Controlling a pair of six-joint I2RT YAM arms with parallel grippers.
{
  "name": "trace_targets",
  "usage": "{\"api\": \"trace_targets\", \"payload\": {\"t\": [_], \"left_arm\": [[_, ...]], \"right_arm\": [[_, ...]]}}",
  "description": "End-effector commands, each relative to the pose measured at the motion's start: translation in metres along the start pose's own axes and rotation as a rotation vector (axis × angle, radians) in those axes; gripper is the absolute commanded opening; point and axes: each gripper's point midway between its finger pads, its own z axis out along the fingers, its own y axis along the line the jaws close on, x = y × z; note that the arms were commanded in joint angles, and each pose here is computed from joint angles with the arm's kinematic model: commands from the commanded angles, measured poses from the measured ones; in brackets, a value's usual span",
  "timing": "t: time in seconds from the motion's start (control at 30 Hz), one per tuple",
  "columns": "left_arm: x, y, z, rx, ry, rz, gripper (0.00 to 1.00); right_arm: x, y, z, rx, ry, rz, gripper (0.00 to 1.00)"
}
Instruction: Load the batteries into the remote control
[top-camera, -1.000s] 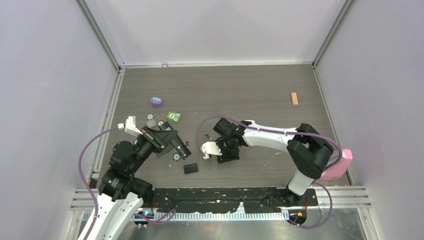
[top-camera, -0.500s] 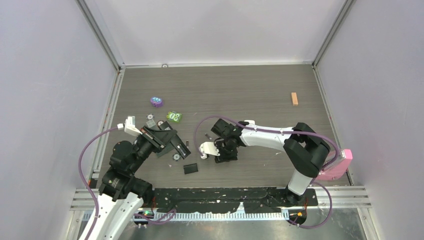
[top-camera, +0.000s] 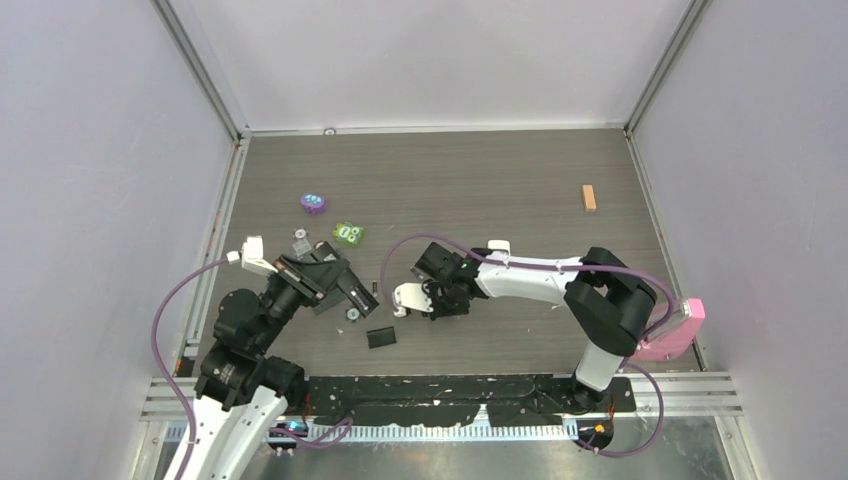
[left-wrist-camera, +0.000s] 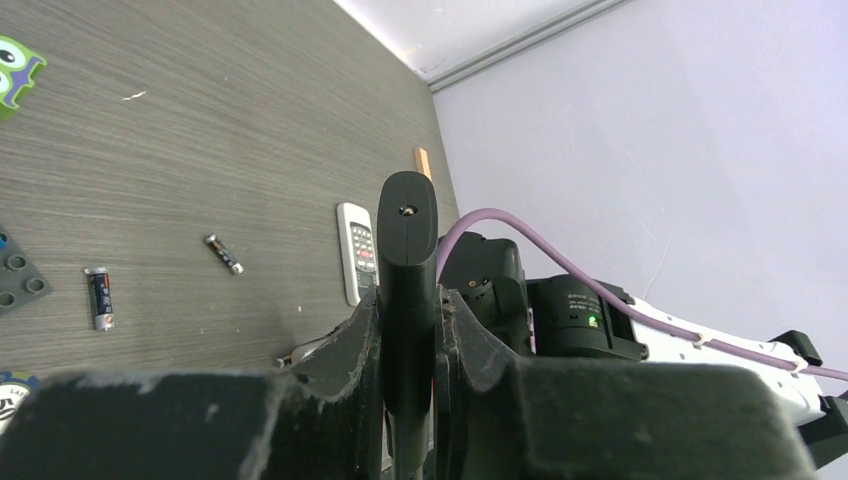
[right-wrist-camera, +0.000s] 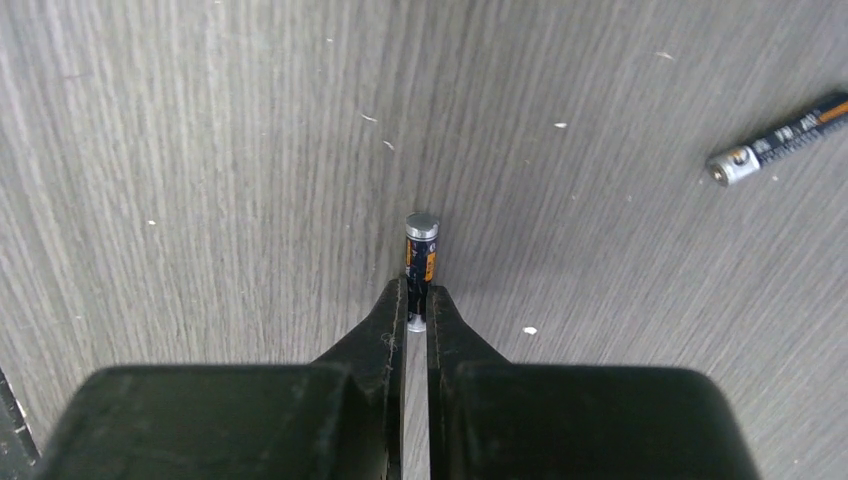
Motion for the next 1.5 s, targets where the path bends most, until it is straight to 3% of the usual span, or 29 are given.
{"api": "trace_targets", "payload": {"t": [0.0,0.3,0.63,0.77,1.03,1.3,1.47], "left_arm": [[-0.01,-0.01,-0.003,0.042,-0.052,0.005,0.0],[0.001,-0.019,0.0,0.103,0.018,0.016,0.0],[0.037,-0.039,0.032,0.293,0.233,-0.044,0.0],[0.053,-0.032,0.05,0.273,0.287,-0.078,0.0],[0.087,-0.034,0.084,0.305,0.321,-0.126,0.0],[0.09,-0.024,0.098,0.296,0.238,-0.18,0.0],[0.089,-0.016,0.097,0.269,0.215,-0.208,0.0]], "right_arm": [[0.001,-0.016,-0.007,0.108,-0.016,0.109,0.05],[-0.06,-0.052,-0.094,0.293,-0.326,0.461,0.06],[-0.092,-0.027,-0.175,0.329,-0.669,1.056,0.05],[-0.087,-0.007,-0.198,0.343,-0.693,1.176,0.05],[-0.058,0.023,-0.199,0.367,-0.562,1.421,0.05],[-0.067,0.026,-0.2,0.353,-0.585,1.419,0.05],[-0.084,0.026,-0.189,0.331,-0.527,1.379,0.05]]}}
